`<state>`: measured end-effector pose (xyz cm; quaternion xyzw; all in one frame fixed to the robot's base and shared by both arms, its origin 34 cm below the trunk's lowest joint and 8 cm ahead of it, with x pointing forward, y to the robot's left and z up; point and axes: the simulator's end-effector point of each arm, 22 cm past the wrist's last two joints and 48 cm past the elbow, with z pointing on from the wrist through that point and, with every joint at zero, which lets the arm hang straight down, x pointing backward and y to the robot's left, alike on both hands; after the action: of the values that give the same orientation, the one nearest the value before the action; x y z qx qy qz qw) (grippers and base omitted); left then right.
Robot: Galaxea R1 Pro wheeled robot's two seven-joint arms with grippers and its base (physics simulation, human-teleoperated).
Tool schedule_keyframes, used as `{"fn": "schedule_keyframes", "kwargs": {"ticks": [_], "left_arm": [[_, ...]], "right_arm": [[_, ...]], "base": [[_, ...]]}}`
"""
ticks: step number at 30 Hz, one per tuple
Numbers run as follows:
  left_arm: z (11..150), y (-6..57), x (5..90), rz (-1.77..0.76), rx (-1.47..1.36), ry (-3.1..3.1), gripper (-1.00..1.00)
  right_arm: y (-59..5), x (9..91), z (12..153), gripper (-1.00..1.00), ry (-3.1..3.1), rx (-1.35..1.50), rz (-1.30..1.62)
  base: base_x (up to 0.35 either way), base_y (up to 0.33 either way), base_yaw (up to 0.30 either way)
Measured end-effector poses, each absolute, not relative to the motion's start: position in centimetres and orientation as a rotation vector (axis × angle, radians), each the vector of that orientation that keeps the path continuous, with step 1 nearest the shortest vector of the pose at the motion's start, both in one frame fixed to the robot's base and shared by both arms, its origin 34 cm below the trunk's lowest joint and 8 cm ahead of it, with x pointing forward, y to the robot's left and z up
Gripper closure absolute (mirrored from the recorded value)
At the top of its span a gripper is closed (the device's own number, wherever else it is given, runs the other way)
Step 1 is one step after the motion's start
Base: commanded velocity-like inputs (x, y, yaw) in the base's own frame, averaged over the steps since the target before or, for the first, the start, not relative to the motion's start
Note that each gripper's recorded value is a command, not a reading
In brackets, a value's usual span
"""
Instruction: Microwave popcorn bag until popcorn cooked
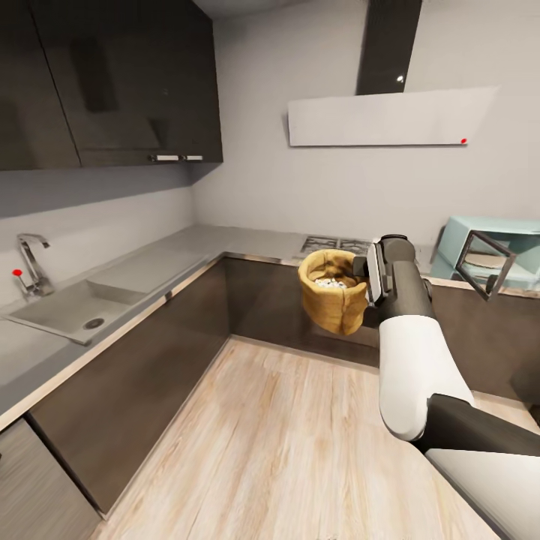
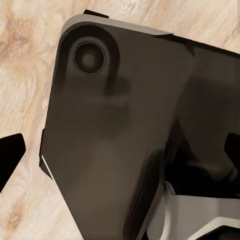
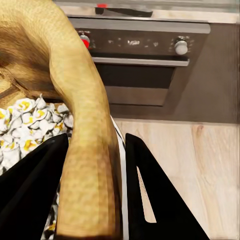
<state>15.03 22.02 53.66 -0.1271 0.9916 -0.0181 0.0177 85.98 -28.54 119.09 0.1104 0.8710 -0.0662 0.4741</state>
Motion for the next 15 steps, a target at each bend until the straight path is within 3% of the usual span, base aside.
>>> {"fn": "schedule_keyframes", "kwargs": {"ticks": [15], "left_arm": [[53.66, 22.02, 15.03, -0.056, -0.395, 3.08, -1.0]], "right_arm": [[-28.57, 85.93, 118.83, 1.0, 2.135, 0.271, -0.162]], "base": [[0.0, 0.0, -0.247]]}}
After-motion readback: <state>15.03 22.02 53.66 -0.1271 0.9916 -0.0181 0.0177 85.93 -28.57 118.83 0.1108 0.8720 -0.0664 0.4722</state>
